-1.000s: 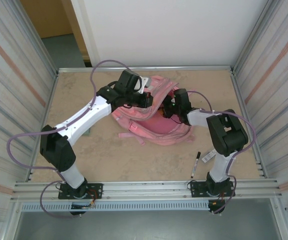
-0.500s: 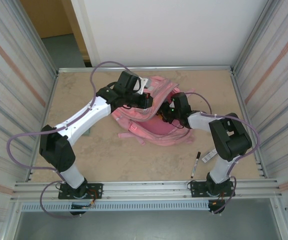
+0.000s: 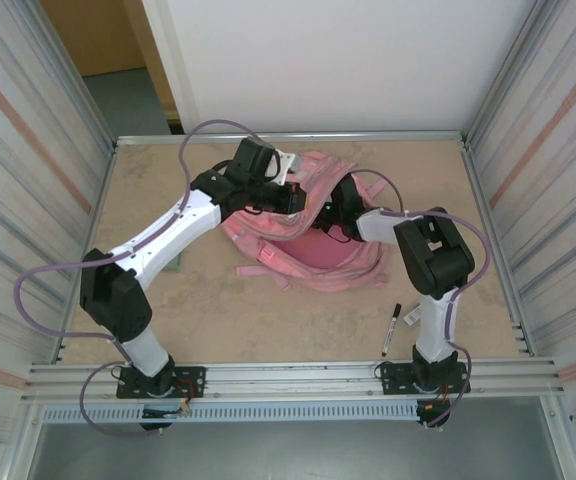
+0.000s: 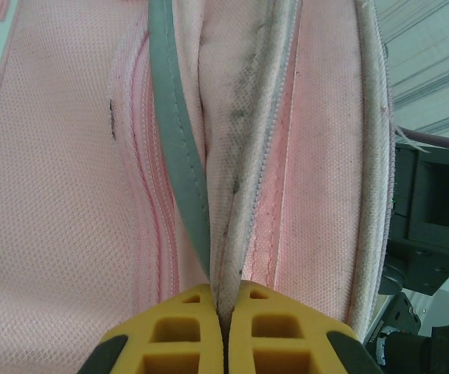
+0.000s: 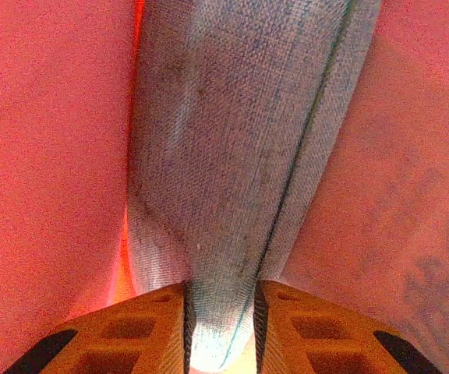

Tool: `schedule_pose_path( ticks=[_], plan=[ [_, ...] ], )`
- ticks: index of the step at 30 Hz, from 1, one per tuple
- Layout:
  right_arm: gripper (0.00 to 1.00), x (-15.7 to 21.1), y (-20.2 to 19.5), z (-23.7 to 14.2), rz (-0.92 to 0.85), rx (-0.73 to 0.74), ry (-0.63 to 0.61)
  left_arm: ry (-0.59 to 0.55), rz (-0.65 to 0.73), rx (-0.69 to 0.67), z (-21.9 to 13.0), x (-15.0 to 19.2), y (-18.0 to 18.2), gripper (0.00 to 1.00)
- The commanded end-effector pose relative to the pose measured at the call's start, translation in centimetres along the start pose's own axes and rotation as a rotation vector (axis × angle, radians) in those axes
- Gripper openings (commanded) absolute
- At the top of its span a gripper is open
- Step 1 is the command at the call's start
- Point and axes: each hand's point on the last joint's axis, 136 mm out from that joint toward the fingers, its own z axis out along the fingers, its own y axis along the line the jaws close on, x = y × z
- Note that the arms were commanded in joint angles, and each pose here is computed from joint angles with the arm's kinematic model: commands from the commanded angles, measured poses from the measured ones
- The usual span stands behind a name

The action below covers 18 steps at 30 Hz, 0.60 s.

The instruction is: Pack the student bag

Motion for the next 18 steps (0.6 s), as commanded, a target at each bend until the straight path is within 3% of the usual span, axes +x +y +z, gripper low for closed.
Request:
schedule_pose_path(
  ticks=[1,5,12,18],
  plan=[
    [0.25,0.2,0.2,1.1,-0.138,0.026,0.016,-0.148,0.116,0.134,-3.8,-4.1,-4.4,0.0],
    [0.25,-0.2,1.3,2.6,-0.176,-0.024,0.037,-0.162,0.135,0.123,-4.4,-4.2,-4.1,0.0],
    [0.25,0.2,5.0,5.7,-0.056,-0.194,0.02,-0.166,0.111,0.148,-3.3,-4.2,-3.3,0.0],
    [0.29,-0.3,6.7,5.7,-0.055,-0.266,0.021,-0.177,0.103,0.139,-2.8,-4.8,-2.5,0.0]
  ],
)
